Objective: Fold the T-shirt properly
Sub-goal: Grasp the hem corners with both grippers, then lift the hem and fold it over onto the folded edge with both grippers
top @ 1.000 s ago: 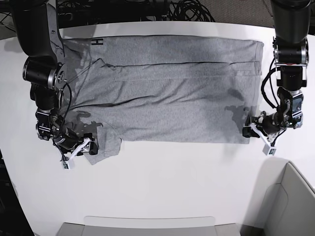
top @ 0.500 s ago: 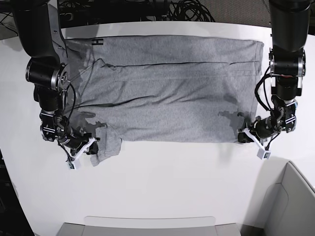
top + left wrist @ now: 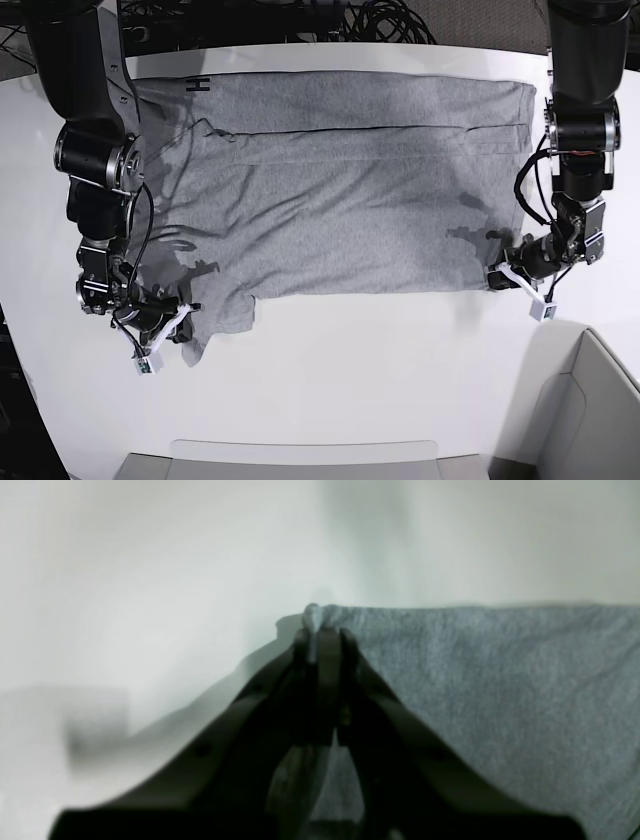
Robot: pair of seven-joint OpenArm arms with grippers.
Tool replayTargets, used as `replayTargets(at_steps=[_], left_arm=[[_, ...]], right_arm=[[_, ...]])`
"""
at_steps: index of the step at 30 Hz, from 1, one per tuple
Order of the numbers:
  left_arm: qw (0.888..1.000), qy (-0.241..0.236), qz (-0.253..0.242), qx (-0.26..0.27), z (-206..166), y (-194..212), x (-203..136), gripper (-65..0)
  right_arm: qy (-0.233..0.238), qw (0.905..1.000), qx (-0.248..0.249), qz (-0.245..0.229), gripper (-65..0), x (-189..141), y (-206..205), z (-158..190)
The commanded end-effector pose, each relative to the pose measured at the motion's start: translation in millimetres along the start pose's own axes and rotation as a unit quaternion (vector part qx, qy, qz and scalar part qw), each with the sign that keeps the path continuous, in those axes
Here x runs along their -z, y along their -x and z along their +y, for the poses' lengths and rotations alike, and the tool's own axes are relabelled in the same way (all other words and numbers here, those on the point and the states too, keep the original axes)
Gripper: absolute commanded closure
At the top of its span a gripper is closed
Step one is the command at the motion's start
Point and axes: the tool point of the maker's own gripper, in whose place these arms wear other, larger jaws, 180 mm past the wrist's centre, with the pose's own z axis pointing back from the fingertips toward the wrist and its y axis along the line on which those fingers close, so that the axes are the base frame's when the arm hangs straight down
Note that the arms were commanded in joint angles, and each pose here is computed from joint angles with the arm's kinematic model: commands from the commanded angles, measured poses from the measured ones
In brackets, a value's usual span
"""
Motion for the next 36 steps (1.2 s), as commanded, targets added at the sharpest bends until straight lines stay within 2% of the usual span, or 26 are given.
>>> replayTargets(at_steps=[1, 4, 8, 10, 15, 19, 23, 26, 29, 36], left_arm=[[1.0, -0.003, -0.012, 0.005, 3.3, -20.3, -7.7, 0.0], [1.0, 0.002, -0.006, 0.011, -0.8, -24.3, -9.1, 0.0], [0.998, 0.006, -0.024, 0.06, -11.9, -54.4, -21.2, 0.0], [0.997, 0.003, -0.011, 0.076, -11.1, -51.3, -26.7, 0.0], [0.997, -0.004, -0.025, 0.075, -3.5, -52.4, -48.1, 0.0], [0.994, -0.014, -0.014, 0.103, -2.2, -41.8, -65.2, 0.0], [0.993, -0.025, -0.01, 0.118, 0.8, -28.6, -82.8, 0.0], [0.992, -0.036, 0.0, 0.124, 5.1, -18.7, -94.7, 0.0], [0.989, -0.04, 0.014, 0.141, 2.7, -3.9, -100.6, 0.0], [0.985, -0.049, 0.019, 0.166, 0.4, 15.1, -115.7, 0.0]], right_arm=[[0.007, 0.9987, -0.007, -0.049, 0.0, -7.0, -43.2, -7.1], [0.012, 0.9986, -0.018, -0.048, 0.0, -10.3, -56.2, -8.4], [0.014, 0.9972, -0.047, -0.057, 0.0, -14.4, -78.7, 3.1], [0.023, 0.9959, -0.066, -0.057, 0.0, -20.4, -85.3, 5.5], [0.043, 0.9921, -0.107, -0.05, 0.0, -35.6, -88.9, 14.4], [0.053, 0.9902, -0.124, -0.034, 0.0, -43.9, -76.8, 19.5], [0.041, 0.9849, -0.168, -0.01, 0.0, -58.0, -58.3, 29.2], [0.06, 0.9787, -0.196, 0.01, 0.0, -75.6, -47.4, 30.1], [0.078, 0.9739, -0.213, 0.012, 0.0, -91.4, -41.1, 36.1], [0.122, 0.9609, -0.246, 0.036, 0.0, -129.5, -19.9, 39.1]])
